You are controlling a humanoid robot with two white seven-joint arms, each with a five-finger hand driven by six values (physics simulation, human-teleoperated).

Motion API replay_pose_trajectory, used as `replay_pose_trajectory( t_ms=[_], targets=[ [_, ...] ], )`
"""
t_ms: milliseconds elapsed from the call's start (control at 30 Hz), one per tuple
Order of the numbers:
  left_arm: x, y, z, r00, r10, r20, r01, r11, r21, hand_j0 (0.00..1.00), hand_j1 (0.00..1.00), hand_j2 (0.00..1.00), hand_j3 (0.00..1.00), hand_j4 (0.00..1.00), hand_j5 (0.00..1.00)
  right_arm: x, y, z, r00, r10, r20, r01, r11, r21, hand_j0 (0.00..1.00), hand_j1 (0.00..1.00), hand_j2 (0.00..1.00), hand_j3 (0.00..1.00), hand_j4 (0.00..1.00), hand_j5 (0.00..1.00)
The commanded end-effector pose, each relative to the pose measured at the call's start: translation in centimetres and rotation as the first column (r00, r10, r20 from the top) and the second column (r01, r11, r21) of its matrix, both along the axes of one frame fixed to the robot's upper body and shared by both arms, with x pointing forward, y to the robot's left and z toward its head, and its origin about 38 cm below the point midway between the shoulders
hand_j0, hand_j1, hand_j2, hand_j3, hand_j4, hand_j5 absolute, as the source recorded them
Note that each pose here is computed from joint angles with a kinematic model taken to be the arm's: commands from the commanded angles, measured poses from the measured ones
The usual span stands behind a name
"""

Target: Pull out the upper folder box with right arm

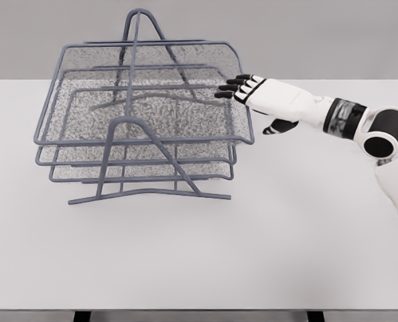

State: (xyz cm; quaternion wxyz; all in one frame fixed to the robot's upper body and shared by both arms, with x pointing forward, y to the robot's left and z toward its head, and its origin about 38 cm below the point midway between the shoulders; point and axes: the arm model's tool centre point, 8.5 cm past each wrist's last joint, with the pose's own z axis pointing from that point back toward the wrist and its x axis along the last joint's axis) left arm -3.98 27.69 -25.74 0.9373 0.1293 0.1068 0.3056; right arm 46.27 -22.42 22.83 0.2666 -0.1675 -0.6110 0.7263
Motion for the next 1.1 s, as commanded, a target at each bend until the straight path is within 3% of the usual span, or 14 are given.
replay_pose_trajectory(
  t_ms=[0, 200, 300, 433, 600, 767, 833, 867, 933, 967, 1000, 1033, 1067],
  targets=[
    [0.0, 0.0, 0.0, 1.0, -0.001, 0.0, 0.001, 1.0, 0.0, 1.0, 1.0, 1.0, 1.0, 1.0, 1.0, 0.2, -2.3, -0.2, 0.999, -0.042, 0.02, 0.044, 0.994, -0.102, 1.0, 1.0, 1.0, 1.0, 1.0, 1.0],
    [0.0, 0.0, 0.0, 1.0, -0.001, 0.0, 0.001, 1.0, 0.0, 1.0, 1.0, 1.0, 1.0, 1.0, 1.0, -0.2, -6.7, 0.2, 0.992, -0.124, 0.025, 0.126, 0.983, -0.135, 1.0, 1.0, 1.0, 1.0, 1.0, 1.0],
    [0.0, 0.0, 0.0, 1.0, -0.001, 0.0, 0.001, 1.0, 0.0, 1.0, 1.0, 1.0, 1.0, 1.0, 1.0, -0.9, -9.5, -0.3, 0.983, -0.183, 0.012, 0.183, 0.973, -0.141, 1.0, 1.0, 1.0, 1.0, 1.0, 1.0],
    [0.0, 0.0, 0.0, 1.0, -0.001, 0.0, 0.001, 1.0, 0.0, 1.0, 1.0, 1.0, 1.0, 1.0, 1.0, -1.6, -13.2, 0.6, 0.967, -0.255, 0.025, 0.256, 0.955, -0.151, 1.0, 1.0, 1.0, 1.0, 1.0, 1.0],
    [0.0, 0.0, 0.0, 1.0, -0.001, 0.0, 0.001, 1.0, 0.0, 1.0, 1.0, 1.0, 1.0, 1.0, 1.0, -2.6, -16.0, 1.2, 0.959, -0.285, 0.011, 0.283, 0.945, -0.166, 1.0, 1.0, 1.0, 1.0, 1.0, 1.0],
    [0.0, 0.0, 0.0, 1.0, -0.001, 0.0, 0.001, 1.0, 0.0, 1.0, 1.0, 1.0, 1.0, 1.0, 1.0, -3.0, -17.8, 2.6, 0.948, -0.317, 0.039, 0.319, 0.93, -0.182, 1.0, 1.0, 1.0, 1.0, 1.0, 1.0],
    [0.0, 0.0, 0.0, 1.0, -0.001, 0.0, 0.001, 1.0, 0.0, 1.0, 1.0, 1.0, 1.0, 1.0, 1.0, -3.6, -19.8, 4.9, 0.938, -0.342, 0.06, 0.347, 0.926, -0.148, 1.0, 1.0, 1.0, 1.0, 1.0, 1.0],
    [0.0, 0.0, 0.0, 1.0, -0.001, 0.0, 0.001, 1.0, 0.0, 1.0, 1.0, 1.0, 1.0, 1.0, 1.0, -3.9, -19.9, 5.1, 0.941, -0.335, 0.053, 0.339, 0.932, -0.129, 1.0, 1.0, 1.0, 1.0, 1.0, 1.0],
    [0.0, 0.0, 0.0, 1.0, -0.001, 0.0, 0.001, 1.0, 0.0, 1.0, 1.0, 1.0, 1.0, 1.0, 1.0, -4.1, -19.6, 6.3, 0.941, -0.326, 0.086, 0.335, 0.935, -0.114, 1.0, 1.0, 1.0, 1.0, 1.0, 1.0],
    [0.0, 0.0, 0.0, 1.0, -0.001, 0.0, 0.001, 1.0, 0.0, 1.0, 1.0, 1.0, 1.0, 1.0, 1.0, -4.5, -18.3, 7.2, 0.956, -0.278, 0.091, 0.284, 0.957, -0.063, 1.0, 1.0, 1.0, 1.0, 1.0, 1.0],
    [0.0, 0.0, 0.0, 1.0, -0.001, 0.0, 0.001, 1.0, 0.0, 1.0, 1.0, 1.0, 1.0, 1.0, 1.0, -5.6, -17.2, 9.4, 0.967, -0.22, 0.131, 0.23, 0.971, -0.064, 1.0, 1.0, 1.0, 1.0, 1.0, 1.0],
    [0.0, 0.0, 0.0, 1.0, -0.001, 0.0, 0.001, 1.0, 0.0, 1.0, 1.0, 1.0, 1.0, 1.0, 1.0, -6.4, -16.8, 10.3, 0.977, -0.179, 0.117, 0.188, 0.98, -0.064, 1.0, 1.0, 1.0, 1.0, 1.0, 1.0],
    [0.0, 0.0, 0.0, 1.0, -0.001, 0.0, 0.001, 1.0, 0.0, 1.0, 1.0, 1.0, 1.0, 1.0, 1.0, -6.7, -15.3, 9.8, 0.987, -0.127, 0.1, 0.136, 0.987, -0.087, 1.0, 1.0, 1.0, 1.0, 1.0, 1.0]
  ],
)
